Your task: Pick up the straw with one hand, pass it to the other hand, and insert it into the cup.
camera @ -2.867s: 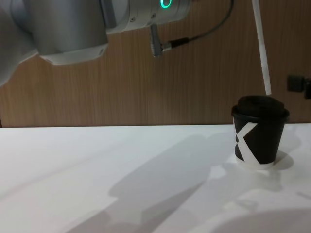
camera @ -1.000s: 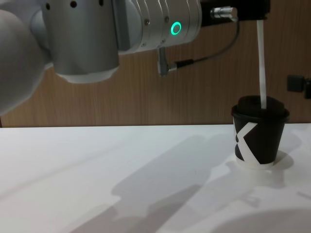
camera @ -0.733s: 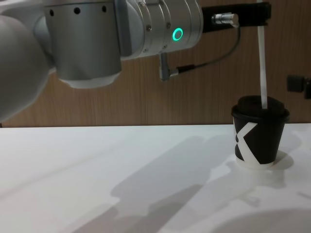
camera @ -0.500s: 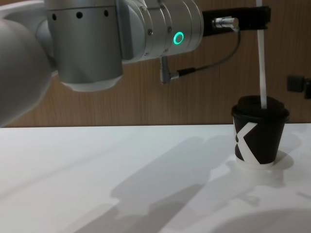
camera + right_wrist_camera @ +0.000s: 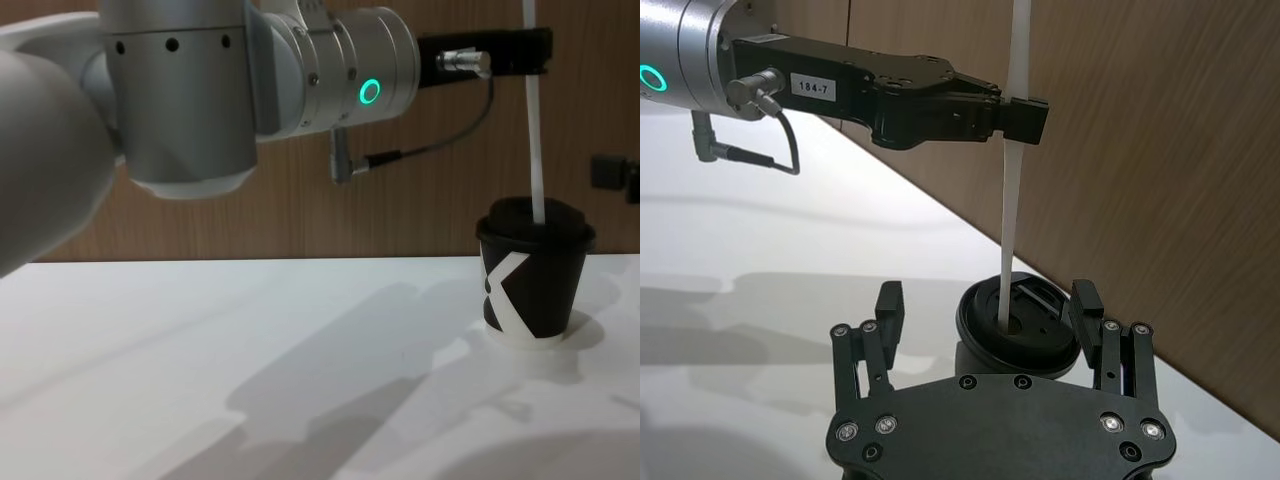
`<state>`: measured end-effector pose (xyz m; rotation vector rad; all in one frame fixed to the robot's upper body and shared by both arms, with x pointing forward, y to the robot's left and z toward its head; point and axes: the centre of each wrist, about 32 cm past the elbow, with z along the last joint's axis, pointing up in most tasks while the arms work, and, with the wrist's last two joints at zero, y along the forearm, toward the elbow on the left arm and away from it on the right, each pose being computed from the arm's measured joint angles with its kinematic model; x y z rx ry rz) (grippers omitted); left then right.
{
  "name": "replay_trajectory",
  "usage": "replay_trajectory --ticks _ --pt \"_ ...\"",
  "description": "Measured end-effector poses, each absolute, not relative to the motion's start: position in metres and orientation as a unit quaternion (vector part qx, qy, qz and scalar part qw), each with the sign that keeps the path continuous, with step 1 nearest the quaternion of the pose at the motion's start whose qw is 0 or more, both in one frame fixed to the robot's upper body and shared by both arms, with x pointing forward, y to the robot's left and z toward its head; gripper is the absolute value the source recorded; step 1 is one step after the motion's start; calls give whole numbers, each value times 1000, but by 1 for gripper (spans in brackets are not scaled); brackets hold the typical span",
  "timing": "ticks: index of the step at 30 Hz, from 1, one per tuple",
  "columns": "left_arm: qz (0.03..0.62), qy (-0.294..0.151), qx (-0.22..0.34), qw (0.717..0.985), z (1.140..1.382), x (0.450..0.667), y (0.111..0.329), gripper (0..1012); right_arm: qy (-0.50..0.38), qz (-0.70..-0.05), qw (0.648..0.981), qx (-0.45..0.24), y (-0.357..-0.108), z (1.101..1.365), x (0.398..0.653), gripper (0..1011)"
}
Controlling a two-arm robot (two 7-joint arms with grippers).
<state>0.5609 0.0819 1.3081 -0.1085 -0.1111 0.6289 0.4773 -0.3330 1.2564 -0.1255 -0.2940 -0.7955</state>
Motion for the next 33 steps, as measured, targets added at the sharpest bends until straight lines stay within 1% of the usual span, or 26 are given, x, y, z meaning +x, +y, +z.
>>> replay_trajectory --ticks 3,6,7,9,10,12,13,15,20,21,22,25,26,28,29,31,32,33 --pt "310 -54 -53 948 1308 561 82 11 -143 -386 910 -61 -333 1256 477 1001" --pt "311 -54 -52 947 1307 561 81 35 -142 -386 910 -61 -333 1256 477 1001" --pt "311 -54 -51 947 1307 561 81 77 -143 -386 910 -61 -333 1256 477 1001" --pt "312 -54 -51 947 1307 561 81 116 -143 -386 910 -61 -333 1256 477 1001" --pt "312 -54 -51 947 1307 561 81 174 -143 -386 910 -61 -333 1256 477 1001" --pt "312 -53 -50 947 1307 561 81 202 -143 -386 910 -61 -333 1256 477 1001" --pt "313 -53 -50 947 1307 561 81 267 -143 -386 910 -61 -333 1256 477 1001" --pt "313 -53 -50 947 1307 562 81 304 -143 -386 910 -61 -333 1256 477 1001" --pt "313 -52 -49 947 1306 562 81 447 -143 -386 910 -61 -333 1256 477 1001" --pt "314 -52 -49 947 1306 562 81 505 -143 -386 910 -61 -333 1256 477 1001" --pt "314 -52 -49 947 1306 562 81 542 -143 -386 910 -61 -333 1256 477 1001" --pt "314 -52 -49 947 1306 562 81 597 -143 -386 910 -61 -333 1256 477 1001" --pt "314 -52 -49 947 1306 562 81 668 -143 -386 910 -61 -333 1256 477 1001" --pt "314 -52 -49 947 1306 562 81 708 -143 -386 910 -61 -333 1256 477 1001" --pt "314 -52 -49 947 1306 562 81 770 -143 -386 910 -61 -333 1256 477 1001" --pt "314 -52 -48 947 1306 562 81 810 -143 -386 910 -61 -333 1256 477 1001" --pt "314 -52 -48 947 1306 562 81 866 -143 -386 910 -61 -333 1256 477 1001" --pt "314 -52 -48 947 1306 562 81 878 -143 -386 910 -61 -333 1256 477 1001"
